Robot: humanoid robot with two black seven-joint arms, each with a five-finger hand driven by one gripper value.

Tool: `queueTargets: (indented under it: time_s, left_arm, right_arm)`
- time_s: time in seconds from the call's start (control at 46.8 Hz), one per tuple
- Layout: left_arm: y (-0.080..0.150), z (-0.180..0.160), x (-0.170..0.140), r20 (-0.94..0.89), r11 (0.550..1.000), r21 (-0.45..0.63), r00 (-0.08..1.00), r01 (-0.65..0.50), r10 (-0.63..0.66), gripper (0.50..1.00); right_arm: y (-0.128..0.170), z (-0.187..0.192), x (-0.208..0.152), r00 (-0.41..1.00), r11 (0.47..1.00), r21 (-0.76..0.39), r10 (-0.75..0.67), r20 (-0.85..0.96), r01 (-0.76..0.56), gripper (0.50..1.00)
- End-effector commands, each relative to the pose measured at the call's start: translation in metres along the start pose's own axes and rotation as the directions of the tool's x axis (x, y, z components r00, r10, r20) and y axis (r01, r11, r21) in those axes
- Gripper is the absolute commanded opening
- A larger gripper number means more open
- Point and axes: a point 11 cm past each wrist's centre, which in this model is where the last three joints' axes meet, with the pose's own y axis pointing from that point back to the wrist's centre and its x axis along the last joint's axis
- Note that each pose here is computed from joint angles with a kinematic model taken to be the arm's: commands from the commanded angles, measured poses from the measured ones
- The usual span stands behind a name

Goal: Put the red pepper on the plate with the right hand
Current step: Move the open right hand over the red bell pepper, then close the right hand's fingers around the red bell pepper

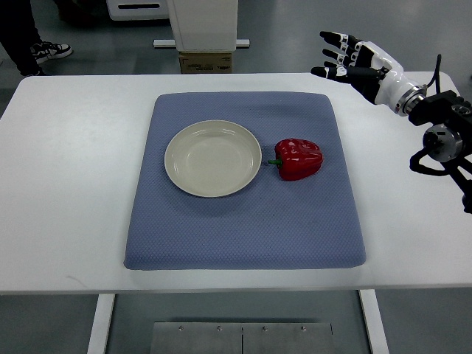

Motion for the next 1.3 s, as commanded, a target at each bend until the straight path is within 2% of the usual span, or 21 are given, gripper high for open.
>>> queueTargets:
  time_s: [0.0,0.321,0.62,1.283]
  left_arm:
    - [0.000,0.000,0.000,0.000,1.000,0.000,1.000,0.000,0.000,1.000]
    - [0.000,0.000,0.000,0.000,1.000,0.000,1.000,0.000,0.000,1.000]
    - [0.000,0.000,0.000,0.000,1.000,0.000,1.000,0.000,0.000,1.000]
    - [0.000,0.000,0.000,0.000,1.000,0.000,1.000,0.000,0.000,1.000]
  right_arm:
    - [-0.003,-0.001,-0.006,0.998,1.000,-0.009,-0.027,-0.058,0.027,1.000]
    - [-0.009,0.002,-0.028,0.939,0.987,-0.074,-0.155,-0.307,0.139,1.000]
    - [-0.006,0.018,-0.041,0.816,0.962,-0.168,-0.274,-0.510,0.218,1.000]
    - [0.007,0.060,-0.052,0.666,0.904,-0.328,-0.425,-0.613,0.275,1.000]
